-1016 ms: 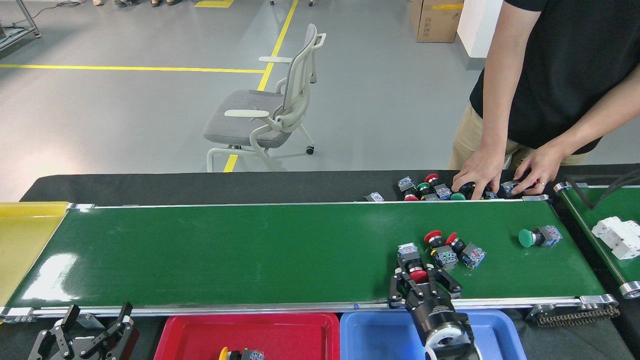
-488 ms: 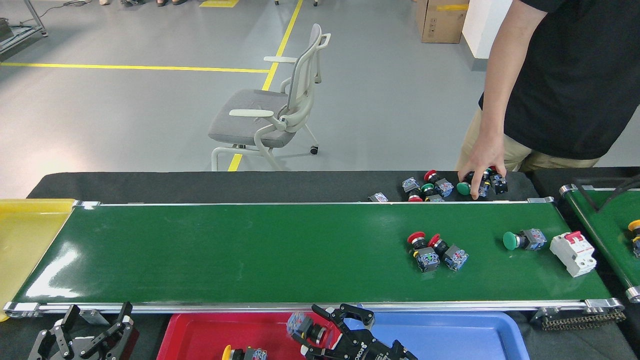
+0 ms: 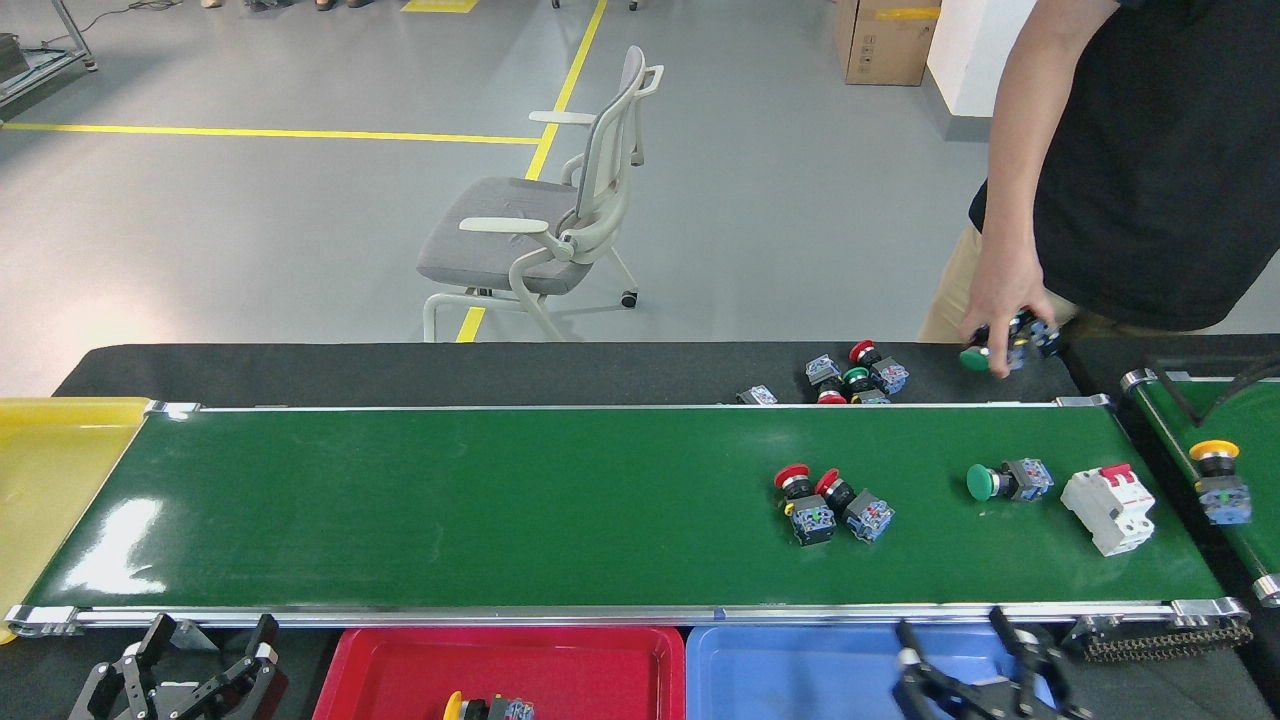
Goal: Pick switch part from conveyor to tray
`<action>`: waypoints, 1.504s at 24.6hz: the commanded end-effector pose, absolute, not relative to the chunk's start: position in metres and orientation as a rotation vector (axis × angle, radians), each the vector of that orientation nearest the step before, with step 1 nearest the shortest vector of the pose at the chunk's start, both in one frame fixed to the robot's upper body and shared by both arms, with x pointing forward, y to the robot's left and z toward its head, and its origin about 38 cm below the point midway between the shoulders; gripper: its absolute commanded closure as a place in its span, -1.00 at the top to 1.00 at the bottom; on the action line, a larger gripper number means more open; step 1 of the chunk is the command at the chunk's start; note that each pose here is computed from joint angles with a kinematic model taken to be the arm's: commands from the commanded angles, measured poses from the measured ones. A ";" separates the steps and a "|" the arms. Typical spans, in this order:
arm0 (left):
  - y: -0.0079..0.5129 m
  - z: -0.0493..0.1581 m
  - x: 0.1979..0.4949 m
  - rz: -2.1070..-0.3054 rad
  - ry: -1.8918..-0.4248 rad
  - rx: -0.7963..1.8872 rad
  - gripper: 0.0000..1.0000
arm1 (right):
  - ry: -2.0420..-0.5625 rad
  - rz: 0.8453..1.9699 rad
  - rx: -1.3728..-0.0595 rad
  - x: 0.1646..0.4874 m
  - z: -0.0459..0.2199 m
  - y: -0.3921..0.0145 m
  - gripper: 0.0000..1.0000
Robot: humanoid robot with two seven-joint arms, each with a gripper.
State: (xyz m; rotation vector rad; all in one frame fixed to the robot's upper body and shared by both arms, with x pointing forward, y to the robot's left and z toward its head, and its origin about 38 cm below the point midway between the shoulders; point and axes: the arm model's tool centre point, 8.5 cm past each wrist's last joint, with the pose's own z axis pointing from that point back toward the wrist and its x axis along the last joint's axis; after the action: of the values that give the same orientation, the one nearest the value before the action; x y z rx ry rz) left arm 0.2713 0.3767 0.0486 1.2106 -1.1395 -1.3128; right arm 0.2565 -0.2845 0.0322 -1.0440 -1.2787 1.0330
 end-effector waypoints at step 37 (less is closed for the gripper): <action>0.383 0.060 0.283 -1.287 -1.137 1.265 1.00 | -1.368 1.575 -0.847 0.429 0.058 -0.062 0.97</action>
State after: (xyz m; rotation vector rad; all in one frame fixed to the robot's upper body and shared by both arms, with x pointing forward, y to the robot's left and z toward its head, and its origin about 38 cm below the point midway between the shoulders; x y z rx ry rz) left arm 0.2790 0.3793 0.0525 1.2382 -1.1298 -1.2875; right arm 0.4224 -0.0686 0.0503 -0.8414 -1.3521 1.5827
